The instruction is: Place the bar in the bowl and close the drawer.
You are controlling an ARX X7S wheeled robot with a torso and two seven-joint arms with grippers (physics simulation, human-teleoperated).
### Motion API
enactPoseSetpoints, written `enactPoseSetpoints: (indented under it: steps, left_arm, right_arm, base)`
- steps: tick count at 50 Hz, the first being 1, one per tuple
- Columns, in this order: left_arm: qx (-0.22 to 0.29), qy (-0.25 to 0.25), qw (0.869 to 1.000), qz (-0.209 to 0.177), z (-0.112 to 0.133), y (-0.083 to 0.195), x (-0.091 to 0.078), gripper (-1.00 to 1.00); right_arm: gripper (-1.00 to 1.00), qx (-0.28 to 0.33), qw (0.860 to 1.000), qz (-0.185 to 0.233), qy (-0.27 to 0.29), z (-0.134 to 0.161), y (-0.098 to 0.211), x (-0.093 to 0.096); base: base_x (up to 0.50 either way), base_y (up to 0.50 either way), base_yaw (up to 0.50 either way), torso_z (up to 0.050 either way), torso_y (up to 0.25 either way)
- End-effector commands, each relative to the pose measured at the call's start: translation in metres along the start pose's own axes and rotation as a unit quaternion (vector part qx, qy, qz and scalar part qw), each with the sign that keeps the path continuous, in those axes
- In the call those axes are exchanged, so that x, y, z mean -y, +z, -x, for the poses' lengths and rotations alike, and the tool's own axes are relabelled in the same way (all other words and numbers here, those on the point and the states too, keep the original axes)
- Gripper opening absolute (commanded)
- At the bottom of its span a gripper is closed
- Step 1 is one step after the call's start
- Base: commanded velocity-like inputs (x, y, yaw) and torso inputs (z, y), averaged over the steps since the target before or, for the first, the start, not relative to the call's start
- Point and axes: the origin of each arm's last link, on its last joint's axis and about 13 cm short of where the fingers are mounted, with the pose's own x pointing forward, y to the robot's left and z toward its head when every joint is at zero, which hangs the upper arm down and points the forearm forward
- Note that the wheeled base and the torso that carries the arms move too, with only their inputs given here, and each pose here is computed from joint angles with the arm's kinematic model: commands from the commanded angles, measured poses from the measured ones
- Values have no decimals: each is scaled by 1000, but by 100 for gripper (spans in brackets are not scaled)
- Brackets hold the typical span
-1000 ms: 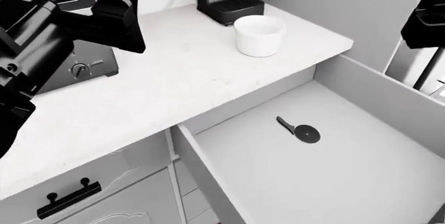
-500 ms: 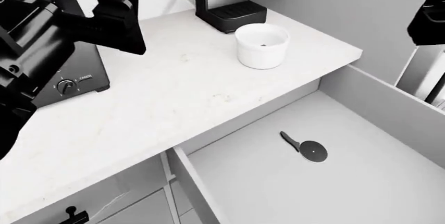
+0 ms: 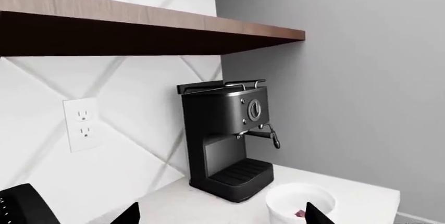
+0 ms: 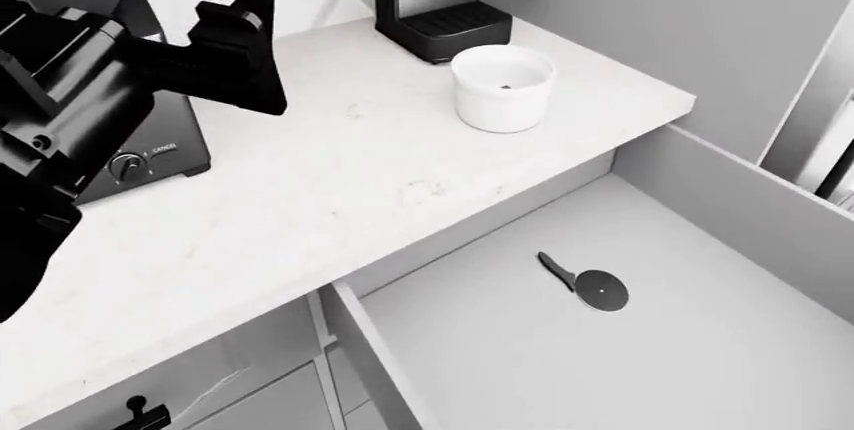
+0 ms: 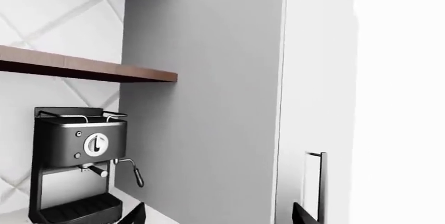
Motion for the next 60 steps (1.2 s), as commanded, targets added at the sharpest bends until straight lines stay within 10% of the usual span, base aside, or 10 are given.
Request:
enactPoseSetpoints:
  steps: [1, 60]
  left_arm:
    - [21, -19, 1000, 2, -5, 3, 5, 100]
    - [6, -23, 1000, 8, -5, -9, 7, 100]
  right_arm:
    - [100, -5, 998, -16, -65, 13, -6, 21]
    - [100, -110, 955, -30, -275, 67, -78, 104]
  base:
    - [0, 0, 0, 0, 0]
    - [0, 0, 0, 0, 0]
